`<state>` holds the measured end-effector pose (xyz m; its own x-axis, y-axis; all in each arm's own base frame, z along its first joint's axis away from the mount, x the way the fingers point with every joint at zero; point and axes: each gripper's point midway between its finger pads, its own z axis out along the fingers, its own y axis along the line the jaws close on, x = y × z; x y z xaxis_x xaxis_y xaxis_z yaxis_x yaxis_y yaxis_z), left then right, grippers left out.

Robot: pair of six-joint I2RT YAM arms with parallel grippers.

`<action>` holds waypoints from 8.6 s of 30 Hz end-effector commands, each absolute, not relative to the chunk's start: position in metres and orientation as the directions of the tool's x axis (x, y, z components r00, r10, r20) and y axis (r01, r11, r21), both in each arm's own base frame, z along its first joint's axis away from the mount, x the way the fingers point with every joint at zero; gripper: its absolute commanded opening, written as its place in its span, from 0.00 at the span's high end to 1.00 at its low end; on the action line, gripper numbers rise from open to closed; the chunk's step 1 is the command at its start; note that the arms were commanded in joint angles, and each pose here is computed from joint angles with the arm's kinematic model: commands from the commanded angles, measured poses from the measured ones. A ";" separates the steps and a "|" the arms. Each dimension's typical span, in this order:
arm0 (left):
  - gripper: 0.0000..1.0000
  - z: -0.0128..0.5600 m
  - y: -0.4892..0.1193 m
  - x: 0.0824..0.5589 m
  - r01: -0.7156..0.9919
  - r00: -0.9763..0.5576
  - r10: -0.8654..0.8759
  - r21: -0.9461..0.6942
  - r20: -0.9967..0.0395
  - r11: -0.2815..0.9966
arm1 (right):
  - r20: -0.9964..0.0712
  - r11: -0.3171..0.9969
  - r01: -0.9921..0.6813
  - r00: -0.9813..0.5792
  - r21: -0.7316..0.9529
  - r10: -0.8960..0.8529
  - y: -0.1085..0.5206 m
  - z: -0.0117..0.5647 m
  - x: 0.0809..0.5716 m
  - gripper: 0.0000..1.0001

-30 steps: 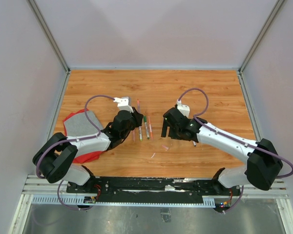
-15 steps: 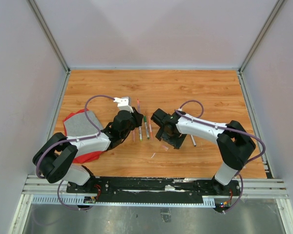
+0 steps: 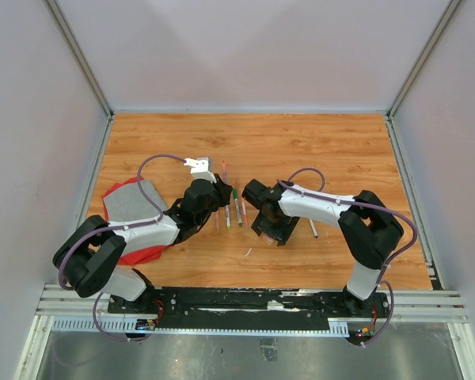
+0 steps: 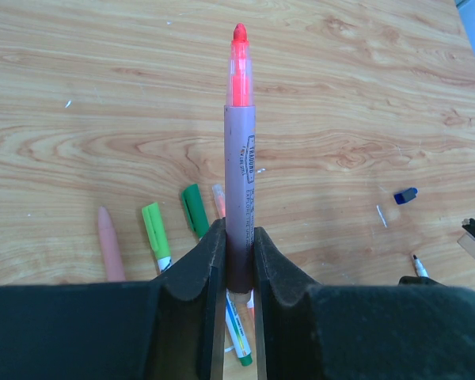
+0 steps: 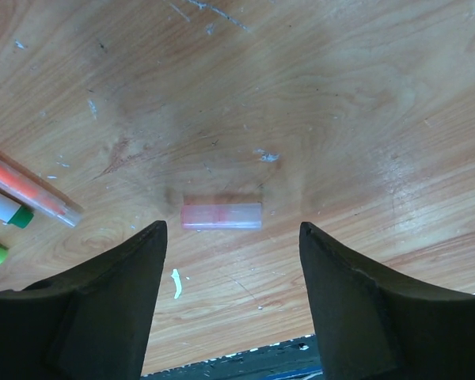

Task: Insert the pens into the pen caps
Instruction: Adjust the pen cap at the center of the board, then insert the pen cap onto the pen.

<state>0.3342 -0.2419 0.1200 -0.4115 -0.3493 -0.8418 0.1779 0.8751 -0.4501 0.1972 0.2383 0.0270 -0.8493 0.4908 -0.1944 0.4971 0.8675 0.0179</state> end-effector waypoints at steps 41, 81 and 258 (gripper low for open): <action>0.99 0.129 -0.246 0.336 0.202 -0.397 -0.363 -0.466 -0.843 0.861 | -0.569 0.826 -0.562 -0.695 0.049 -0.439 0.221 0.072 0.228 0.76; 0.99 0.127 -0.245 0.337 0.197 -0.396 -0.359 -0.460 -0.845 0.866 | -0.308 0.575 -0.811 -0.522 -0.110 -0.795 0.232 0.035 0.214 0.38; 1.00 0.169 -0.336 0.262 0.568 -0.208 -0.153 -0.246 -0.966 0.785 | -0.777 0.575 -0.532 -0.325 0.622 0.539 0.234 0.242 0.309 0.99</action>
